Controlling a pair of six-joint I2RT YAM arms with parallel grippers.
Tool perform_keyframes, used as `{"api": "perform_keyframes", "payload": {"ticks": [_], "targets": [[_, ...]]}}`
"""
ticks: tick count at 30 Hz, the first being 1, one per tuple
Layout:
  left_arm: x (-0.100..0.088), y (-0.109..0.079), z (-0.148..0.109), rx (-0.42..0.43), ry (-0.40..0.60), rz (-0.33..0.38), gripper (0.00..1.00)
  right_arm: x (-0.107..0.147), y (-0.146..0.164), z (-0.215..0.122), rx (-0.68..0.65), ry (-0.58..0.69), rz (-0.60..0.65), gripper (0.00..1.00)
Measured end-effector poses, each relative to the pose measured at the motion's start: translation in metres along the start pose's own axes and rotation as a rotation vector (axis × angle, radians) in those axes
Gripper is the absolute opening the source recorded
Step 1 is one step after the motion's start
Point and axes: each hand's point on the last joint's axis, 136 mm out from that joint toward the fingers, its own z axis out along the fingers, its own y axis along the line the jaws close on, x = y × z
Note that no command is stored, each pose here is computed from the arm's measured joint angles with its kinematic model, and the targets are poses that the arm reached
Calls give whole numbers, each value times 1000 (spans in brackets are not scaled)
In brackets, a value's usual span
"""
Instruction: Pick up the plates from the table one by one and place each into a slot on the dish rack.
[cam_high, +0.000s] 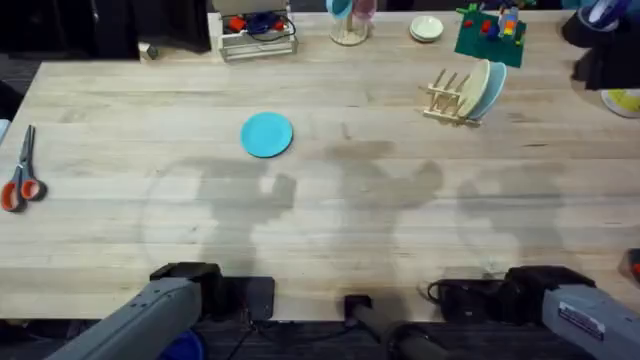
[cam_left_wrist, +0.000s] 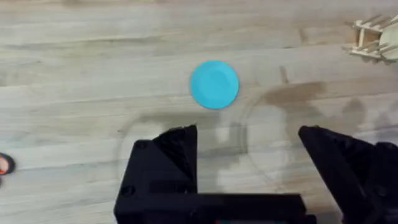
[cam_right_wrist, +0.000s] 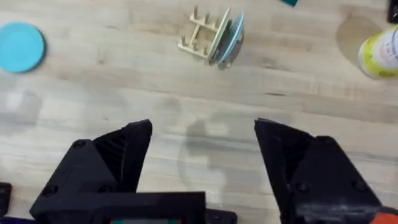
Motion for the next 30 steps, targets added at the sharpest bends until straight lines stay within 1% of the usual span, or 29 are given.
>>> {"api": "perform_keyframes", "payload": {"ticks": [3,9,17,18,20,21,23,24,25,30], "targets": [[-5,-1,-2,4,-11,2,993,0,0,9,-4,36,1,992],[-6,-1,-4,4,-17,25,993,-1,0,13,-6,52,2,993],[3,-1,-5,5,18,27,991,-1,0,13,-6,52,2,993],[4,-1,-5,5,25,25,889,-1,0,13,-6,52,1,993],[5,-1,-5,5,26,27,584,-1,0,13,-6,52,1,994],[4,-2,-5,6,25,27,396,-1,0,13,-6,51,1,994],[3,-3,-5,15,21,28,109,-2,-1,13,-5,47,1,994],[3,-4,-5,22,18,33,64,-3,-1,13,-5,44,1,994],[2,-6,-5,32,16,34,50,-5,-1,13,-4,38,1,994],[2,-13,-5,75,16,32,42,-7,-1,13,-3,28,1,995]]}}
